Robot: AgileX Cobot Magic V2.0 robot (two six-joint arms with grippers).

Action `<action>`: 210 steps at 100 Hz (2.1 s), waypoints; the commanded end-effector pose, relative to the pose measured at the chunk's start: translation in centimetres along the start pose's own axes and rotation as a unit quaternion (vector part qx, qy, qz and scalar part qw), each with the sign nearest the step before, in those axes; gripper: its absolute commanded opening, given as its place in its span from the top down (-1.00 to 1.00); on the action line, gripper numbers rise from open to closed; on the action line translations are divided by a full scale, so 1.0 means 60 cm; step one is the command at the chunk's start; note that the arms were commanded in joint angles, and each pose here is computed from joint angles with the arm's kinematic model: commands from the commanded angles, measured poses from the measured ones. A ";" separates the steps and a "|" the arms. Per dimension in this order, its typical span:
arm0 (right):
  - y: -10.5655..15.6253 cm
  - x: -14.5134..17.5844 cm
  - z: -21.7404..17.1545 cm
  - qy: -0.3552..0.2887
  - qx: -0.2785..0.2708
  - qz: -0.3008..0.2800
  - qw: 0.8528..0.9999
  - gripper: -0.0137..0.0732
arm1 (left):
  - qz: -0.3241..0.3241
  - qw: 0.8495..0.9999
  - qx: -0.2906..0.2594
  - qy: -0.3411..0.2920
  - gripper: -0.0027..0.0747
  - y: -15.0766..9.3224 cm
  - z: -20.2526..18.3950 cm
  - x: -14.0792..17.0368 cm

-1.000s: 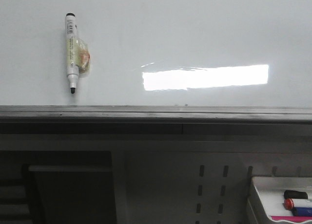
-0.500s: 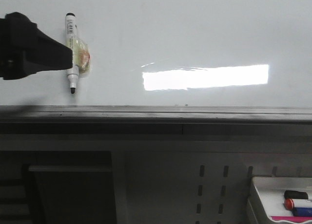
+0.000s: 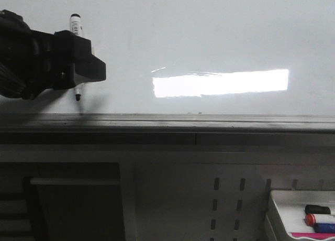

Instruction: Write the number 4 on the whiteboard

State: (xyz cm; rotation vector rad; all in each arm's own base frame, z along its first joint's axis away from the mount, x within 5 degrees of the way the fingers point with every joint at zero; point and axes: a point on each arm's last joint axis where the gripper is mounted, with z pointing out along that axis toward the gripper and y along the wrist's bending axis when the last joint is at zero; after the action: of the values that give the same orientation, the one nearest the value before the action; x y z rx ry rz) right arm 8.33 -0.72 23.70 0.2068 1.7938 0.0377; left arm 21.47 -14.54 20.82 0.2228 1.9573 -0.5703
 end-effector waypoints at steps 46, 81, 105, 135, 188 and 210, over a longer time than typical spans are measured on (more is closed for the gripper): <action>0.036 -0.025 -0.006 0.010 -0.108 -0.024 0.994 0.83 | 0.011 0.999 0.015 -0.031 0.98 -0.010 0.013 -0.013; 0.135 -0.071 -0.020 0.092 -0.335 -0.098 0.933 0.36 | 0.417 0.876 0.230 -0.072 0.98 -0.084 -0.061 -0.021; 0.228 -0.117 -0.016 0.112 -0.424 -0.129 0.889 -0.32 | 0.539 0.784 0.283 -0.123 0.98 -0.104 -0.108 -0.030; 0.312 -0.127 0.018 0.121 -0.446 -0.157 0.873 -0.32 | 0.542 0.781 0.282 -0.128 0.98 -0.104 -0.113 -0.033; 0.332 -0.122 0.021 0.139 -0.452 -0.178 0.863 0.84 | 0.537 0.785 0.282 -0.128 0.63 -0.104 -0.114 -0.034; 0.334 -0.126 0.021 0.137 -0.454 -0.168 0.864 0.84 | 0.444 0.858 0.234 -0.109 -0.21 -0.085 -0.112 -0.052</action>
State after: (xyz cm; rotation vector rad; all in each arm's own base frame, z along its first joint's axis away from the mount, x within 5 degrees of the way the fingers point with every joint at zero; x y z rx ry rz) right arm 13.35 17.43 31.32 -0.8771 1.9847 0.6359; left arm 15.04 -15.79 25.48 1.3898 1.2251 -0.3572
